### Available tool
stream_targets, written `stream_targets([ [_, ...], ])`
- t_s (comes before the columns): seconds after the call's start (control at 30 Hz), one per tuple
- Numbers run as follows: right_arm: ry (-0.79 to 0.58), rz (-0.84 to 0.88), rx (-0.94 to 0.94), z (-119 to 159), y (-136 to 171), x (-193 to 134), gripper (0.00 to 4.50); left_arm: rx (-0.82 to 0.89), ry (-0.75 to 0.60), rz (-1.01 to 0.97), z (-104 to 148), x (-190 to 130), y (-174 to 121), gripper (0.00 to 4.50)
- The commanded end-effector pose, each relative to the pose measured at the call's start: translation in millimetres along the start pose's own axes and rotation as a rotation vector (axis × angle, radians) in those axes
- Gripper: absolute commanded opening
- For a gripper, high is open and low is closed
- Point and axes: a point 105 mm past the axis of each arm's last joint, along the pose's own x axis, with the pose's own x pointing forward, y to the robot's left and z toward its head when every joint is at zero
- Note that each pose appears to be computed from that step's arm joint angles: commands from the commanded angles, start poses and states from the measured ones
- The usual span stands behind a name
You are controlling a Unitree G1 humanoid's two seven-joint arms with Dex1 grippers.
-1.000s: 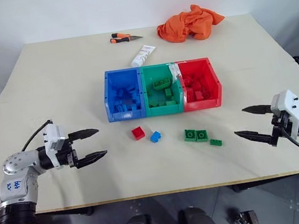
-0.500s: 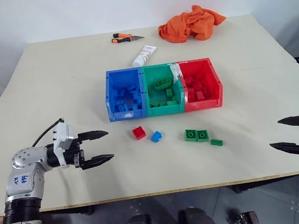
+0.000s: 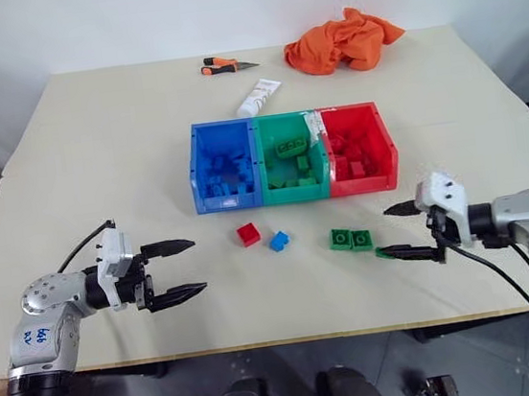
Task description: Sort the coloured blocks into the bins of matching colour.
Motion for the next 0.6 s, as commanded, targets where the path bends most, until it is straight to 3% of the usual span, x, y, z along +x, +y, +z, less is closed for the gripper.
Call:
stream_targets([
  [0.03, 0.012, 0.007, -0.037, 3, -4, 0, 4.50, 0.030, -0.021, 0.017, 10, -3, -2, 4.49],
  [0.33, 0.033, 0.041, -0.035, 0, 9, -14, 4.50, 0.018, -0.031, 0.043, 6, -2, -5, 4.49],
  [0.6, 0.042, 0.044, -0.004, -12, 17, 0, 4.50, 0.010, -0.050, 0.020, 4, 8, -5, 4.49],
])
